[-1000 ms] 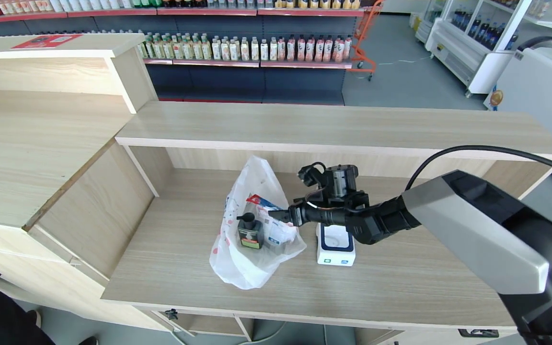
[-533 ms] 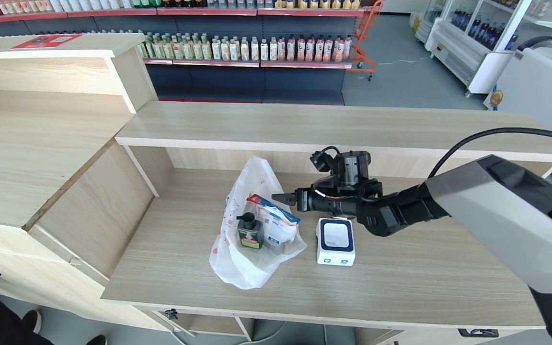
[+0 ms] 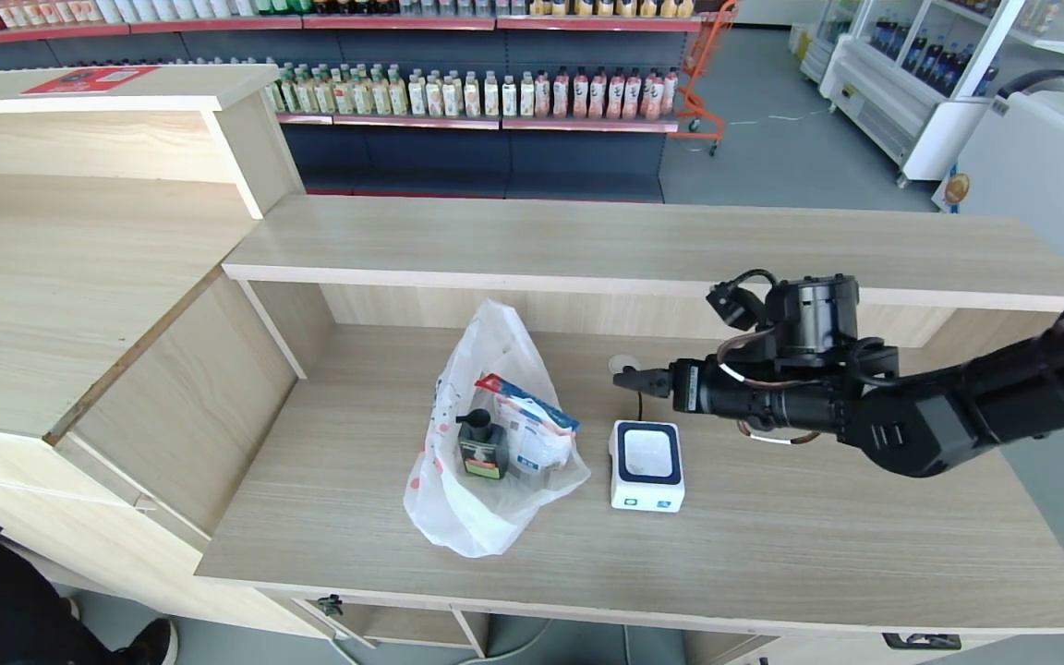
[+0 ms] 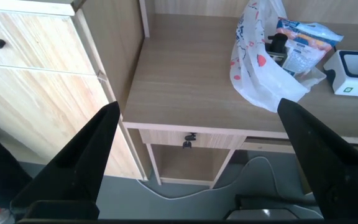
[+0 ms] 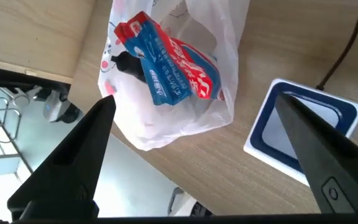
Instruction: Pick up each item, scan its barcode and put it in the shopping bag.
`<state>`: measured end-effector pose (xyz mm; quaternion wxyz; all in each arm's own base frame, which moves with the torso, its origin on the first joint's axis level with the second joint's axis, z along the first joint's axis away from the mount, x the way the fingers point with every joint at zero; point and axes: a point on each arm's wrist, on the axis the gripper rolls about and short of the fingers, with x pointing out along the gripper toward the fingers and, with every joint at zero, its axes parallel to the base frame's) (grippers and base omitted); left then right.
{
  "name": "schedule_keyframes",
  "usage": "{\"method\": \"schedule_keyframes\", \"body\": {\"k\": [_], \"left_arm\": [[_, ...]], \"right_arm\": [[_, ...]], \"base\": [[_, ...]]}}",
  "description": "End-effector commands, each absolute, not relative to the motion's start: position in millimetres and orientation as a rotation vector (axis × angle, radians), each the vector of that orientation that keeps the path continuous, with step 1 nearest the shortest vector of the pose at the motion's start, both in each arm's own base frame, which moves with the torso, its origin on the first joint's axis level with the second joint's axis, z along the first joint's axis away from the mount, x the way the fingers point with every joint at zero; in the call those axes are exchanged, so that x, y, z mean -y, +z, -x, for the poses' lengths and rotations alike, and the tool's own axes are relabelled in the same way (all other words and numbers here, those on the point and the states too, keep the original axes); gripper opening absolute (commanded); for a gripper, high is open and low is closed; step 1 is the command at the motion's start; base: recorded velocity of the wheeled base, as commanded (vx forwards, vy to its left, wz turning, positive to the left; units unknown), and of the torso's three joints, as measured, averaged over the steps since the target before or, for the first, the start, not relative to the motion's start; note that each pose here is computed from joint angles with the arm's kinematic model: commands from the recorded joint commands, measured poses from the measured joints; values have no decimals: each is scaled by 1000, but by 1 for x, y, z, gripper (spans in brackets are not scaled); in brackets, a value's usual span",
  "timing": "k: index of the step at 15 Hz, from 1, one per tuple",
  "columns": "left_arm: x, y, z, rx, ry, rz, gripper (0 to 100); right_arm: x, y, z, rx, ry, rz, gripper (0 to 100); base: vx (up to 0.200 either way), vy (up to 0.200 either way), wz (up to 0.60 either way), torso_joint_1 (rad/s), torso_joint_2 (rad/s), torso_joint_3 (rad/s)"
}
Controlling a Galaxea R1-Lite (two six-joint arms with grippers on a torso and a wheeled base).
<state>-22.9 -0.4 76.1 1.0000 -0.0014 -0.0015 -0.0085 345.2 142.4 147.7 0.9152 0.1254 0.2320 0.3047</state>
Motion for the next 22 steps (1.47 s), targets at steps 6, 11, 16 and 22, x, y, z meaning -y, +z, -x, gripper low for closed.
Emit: {"method": "schedule_keyframes", "body": {"k": [6, 11, 16, 22], "left_arm": [[0, 76, 23, 3, -17, 3, 100], [0, 76, 23, 3, -17, 3, 100], [0, 76, 23, 3, -17, 3, 100], [0, 76, 23, 3, -17, 3, 100]], "right_arm": [[-38, 174, -176, -378, 135, -111, 100], [-6, 121, -50, -279, 69, -101, 100], [-2, 81, 16, -59, 122, -68, 100], [0, 75, 22, -25, -34, 8, 100]], "base": [[0, 0, 0, 0, 0, 0], [0, 0, 0, 0, 0, 0], [0, 0, 0, 0, 0, 0], [0, 0, 0, 0, 0, 0]]}}
